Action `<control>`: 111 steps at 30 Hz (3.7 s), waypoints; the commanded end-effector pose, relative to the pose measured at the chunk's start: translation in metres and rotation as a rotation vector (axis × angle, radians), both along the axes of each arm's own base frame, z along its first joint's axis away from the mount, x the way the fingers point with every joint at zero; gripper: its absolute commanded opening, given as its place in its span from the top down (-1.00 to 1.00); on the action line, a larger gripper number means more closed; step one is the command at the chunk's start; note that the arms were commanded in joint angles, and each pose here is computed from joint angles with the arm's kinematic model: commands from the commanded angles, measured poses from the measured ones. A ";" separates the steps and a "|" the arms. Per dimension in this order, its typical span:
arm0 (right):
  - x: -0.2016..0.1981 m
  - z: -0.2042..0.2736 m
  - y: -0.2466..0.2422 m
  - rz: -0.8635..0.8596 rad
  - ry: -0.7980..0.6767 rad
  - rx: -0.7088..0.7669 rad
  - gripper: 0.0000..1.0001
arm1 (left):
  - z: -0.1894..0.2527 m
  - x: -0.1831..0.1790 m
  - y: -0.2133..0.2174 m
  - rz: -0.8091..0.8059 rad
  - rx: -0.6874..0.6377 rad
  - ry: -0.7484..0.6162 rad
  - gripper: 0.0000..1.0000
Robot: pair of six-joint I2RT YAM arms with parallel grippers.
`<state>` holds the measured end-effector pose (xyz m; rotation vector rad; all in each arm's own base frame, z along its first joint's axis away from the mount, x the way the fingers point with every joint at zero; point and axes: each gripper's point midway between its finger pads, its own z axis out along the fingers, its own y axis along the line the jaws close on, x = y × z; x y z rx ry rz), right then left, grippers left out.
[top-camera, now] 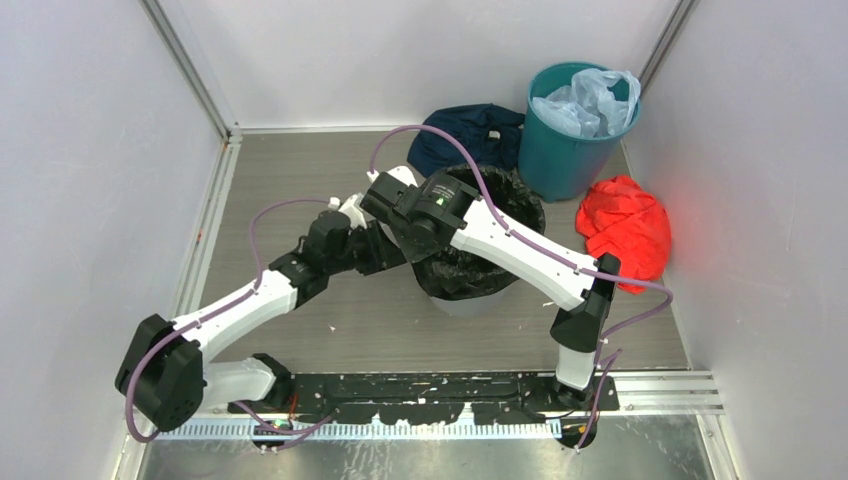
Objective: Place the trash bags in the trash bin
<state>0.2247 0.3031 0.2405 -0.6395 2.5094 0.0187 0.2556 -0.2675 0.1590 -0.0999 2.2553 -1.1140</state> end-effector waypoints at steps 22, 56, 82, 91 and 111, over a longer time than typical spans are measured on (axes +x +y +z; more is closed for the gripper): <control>-0.002 0.005 -0.007 -0.001 -0.013 0.029 0.98 | -0.020 0.020 -0.051 -0.009 0.040 -0.020 0.70; 0.006 0.011 -0.027 -0.042 -0.021 0.025 0.98 | -0.057 0.029 -0.040 0.108 -0.174 -0.226 0.88; 0.012 0.060 -0.028 -0.041 -0.091 0.177 -0.22 | -0.055 0.003 0.016 0.167 0.152 -0.035 0.22; 0.026 0.142 -0.082 -0.192 -0.334 0.396 -0.51 | 0.061 -0.007 0.042 0.102 0.271 -0.200 0.22; 0.067 0.049 -0.300 -0.841 -0.312 0.522 0.03 | 0.181 -0.005 -0.135 -0.359 0.354 -0.336 0.23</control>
